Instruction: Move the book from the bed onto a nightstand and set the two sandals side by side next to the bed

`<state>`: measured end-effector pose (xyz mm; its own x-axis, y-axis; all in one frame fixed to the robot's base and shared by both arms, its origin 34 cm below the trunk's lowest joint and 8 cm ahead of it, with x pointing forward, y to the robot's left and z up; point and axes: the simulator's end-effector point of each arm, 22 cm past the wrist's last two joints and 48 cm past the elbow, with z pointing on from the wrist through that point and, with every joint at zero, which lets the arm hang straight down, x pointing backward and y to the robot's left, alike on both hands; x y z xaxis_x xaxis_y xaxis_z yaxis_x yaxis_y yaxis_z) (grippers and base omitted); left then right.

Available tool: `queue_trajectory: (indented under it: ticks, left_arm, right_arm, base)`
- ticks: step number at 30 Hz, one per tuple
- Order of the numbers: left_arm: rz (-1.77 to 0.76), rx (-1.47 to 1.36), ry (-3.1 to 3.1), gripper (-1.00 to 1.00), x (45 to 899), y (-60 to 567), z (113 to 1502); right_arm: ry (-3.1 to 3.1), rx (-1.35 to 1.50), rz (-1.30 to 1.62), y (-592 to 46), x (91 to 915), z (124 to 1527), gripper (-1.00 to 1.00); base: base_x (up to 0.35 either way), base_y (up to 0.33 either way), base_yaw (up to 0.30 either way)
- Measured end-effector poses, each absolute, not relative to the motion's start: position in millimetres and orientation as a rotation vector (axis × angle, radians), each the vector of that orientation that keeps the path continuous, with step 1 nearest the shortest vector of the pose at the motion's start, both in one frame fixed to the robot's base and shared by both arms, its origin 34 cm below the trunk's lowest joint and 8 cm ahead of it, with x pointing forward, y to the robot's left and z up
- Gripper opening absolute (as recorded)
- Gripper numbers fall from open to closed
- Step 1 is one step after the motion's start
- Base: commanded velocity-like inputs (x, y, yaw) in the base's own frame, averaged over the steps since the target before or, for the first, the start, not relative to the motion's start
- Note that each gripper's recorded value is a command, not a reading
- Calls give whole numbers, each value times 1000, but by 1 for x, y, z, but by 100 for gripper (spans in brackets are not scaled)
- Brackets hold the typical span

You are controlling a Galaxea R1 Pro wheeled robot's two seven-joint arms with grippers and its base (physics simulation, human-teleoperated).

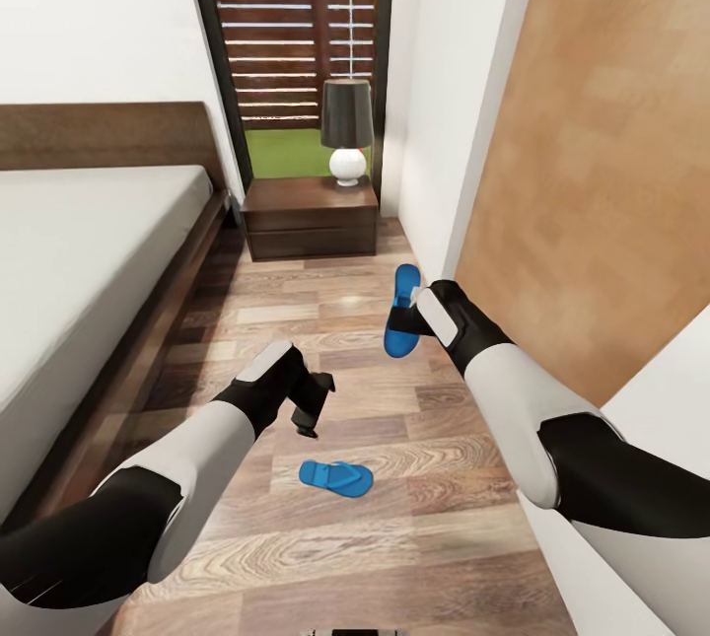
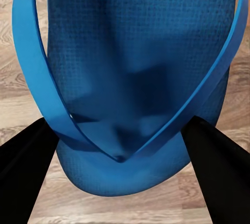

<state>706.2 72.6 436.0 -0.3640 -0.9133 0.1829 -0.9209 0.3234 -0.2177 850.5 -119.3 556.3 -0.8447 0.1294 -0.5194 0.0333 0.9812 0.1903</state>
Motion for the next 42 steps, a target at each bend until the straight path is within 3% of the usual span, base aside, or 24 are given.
queue_trajectory:
  ticks: [14,27,42]
  left_arm:
    - [460,1745,-2536,100,700,70,397]
    - [514,1639,-2561,100,691,59,359]
    - [412,1619,-2425,100,664,53,310]
  right_arm:
    - [2592,108,237,-117,844,518,-100]
    - [2501,2,225,-113,899,623,-100]
    - [2530,41,123,-131,922,591,-100]
  base:
    - [0,0,0]
    - [0,0,0]
    - [0,0,0]
